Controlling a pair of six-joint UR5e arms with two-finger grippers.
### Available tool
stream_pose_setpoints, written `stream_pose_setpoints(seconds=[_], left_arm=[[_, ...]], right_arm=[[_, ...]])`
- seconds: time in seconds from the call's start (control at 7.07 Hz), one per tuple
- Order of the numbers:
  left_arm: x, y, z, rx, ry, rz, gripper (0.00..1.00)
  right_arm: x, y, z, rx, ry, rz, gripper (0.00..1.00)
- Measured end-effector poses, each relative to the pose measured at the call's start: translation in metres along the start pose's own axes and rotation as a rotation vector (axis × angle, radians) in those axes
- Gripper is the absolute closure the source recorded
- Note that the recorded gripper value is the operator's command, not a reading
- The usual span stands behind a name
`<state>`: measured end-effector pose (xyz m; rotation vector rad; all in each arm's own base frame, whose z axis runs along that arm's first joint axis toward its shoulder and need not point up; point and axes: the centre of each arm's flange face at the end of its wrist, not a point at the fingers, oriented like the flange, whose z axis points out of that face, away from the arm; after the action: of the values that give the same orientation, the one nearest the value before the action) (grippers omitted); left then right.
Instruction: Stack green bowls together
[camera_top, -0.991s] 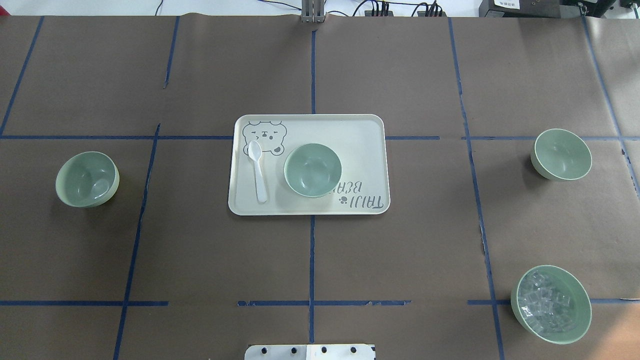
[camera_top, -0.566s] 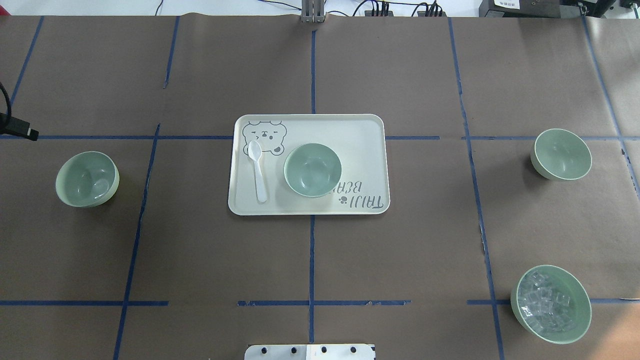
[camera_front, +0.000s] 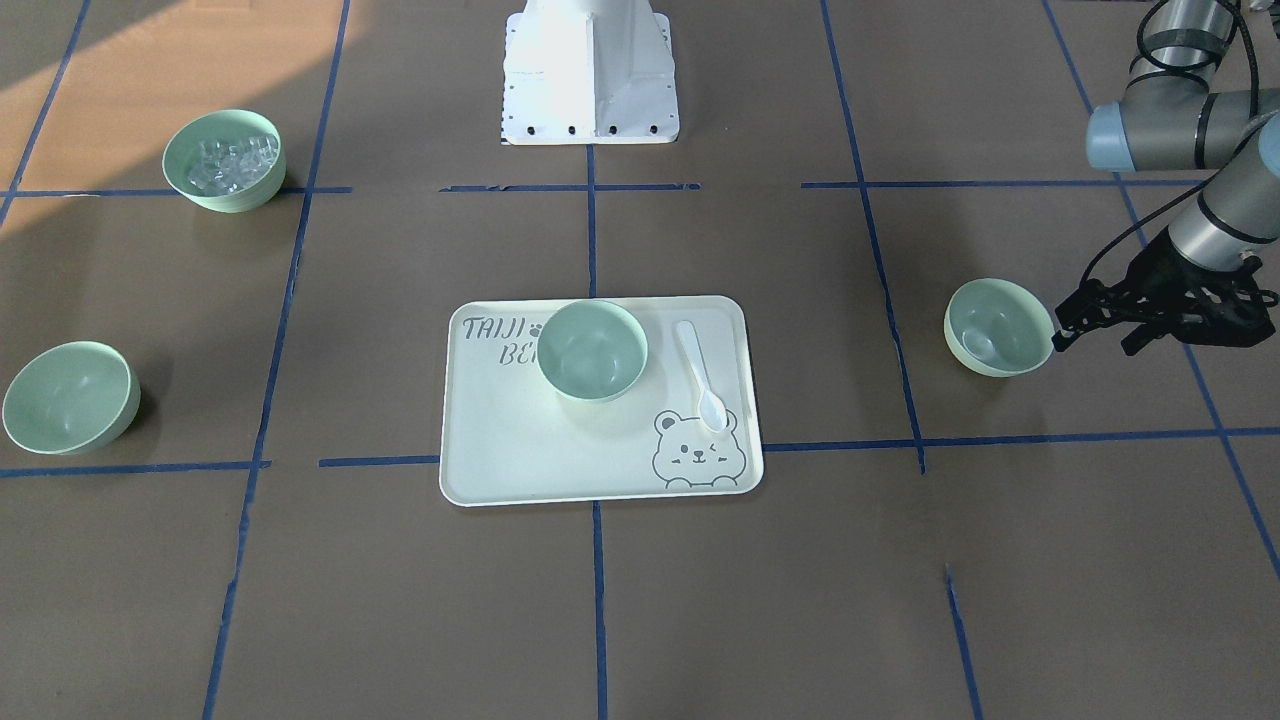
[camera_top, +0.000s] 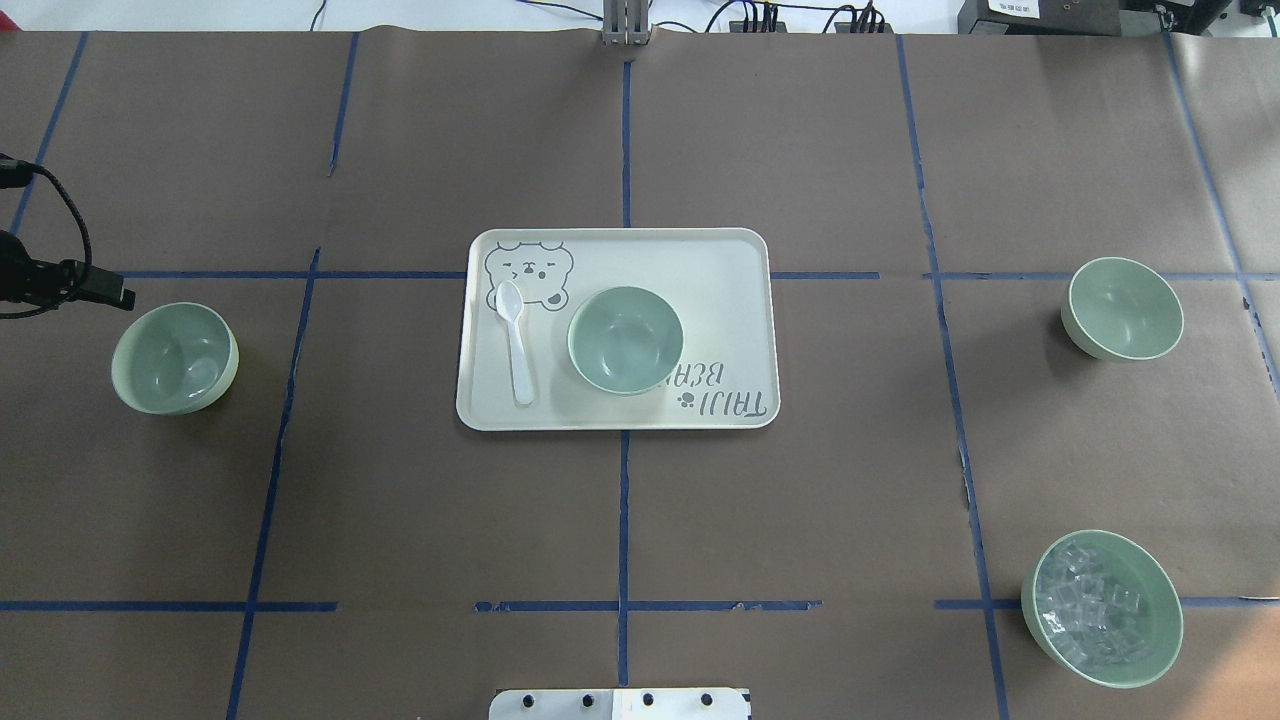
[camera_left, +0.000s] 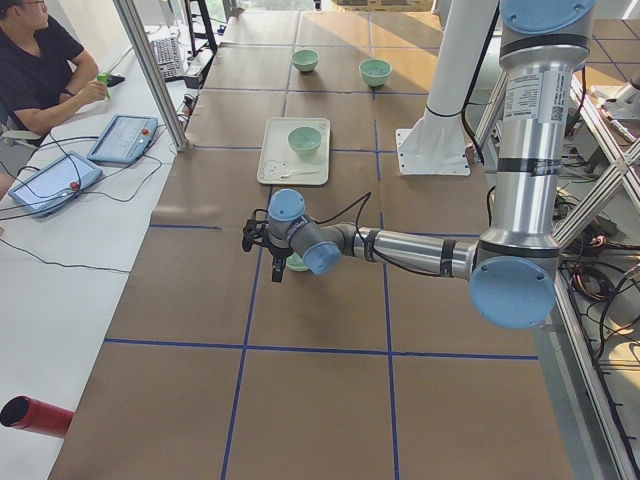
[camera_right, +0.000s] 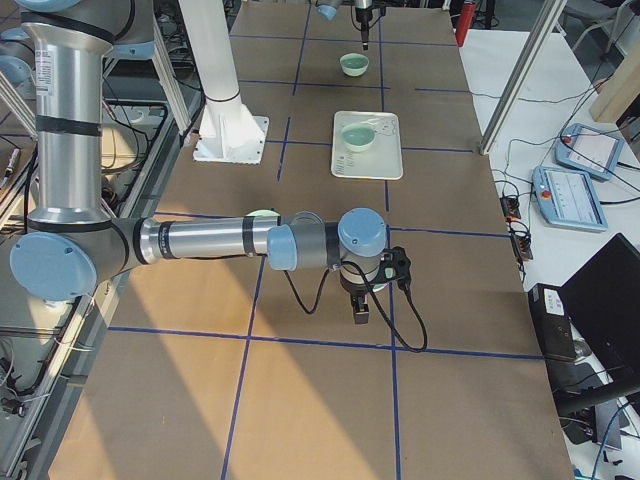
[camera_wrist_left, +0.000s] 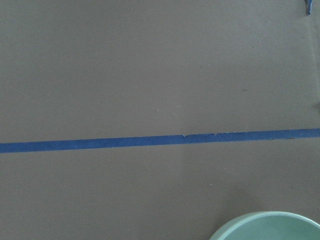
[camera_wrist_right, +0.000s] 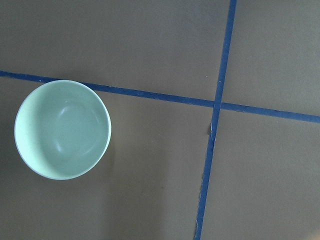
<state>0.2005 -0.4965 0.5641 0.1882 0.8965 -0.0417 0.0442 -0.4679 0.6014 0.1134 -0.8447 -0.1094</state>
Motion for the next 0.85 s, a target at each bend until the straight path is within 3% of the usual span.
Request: stream_pose_setpoints(seconds=[0.28,0.85], left_arm=[[0.013,0.013,0.020,0.005,-0.004,-0.012,0.12],[0.016,0.023,0.035,-0.012,-0.017,-0.020,0.91]], right_arm=[[-0.003,-0.004,-0.002,0.005,-0.006,0.003,0.00],[-0.015,-0.021,-0.008,0.016,-0.023,0.029,0.00]])
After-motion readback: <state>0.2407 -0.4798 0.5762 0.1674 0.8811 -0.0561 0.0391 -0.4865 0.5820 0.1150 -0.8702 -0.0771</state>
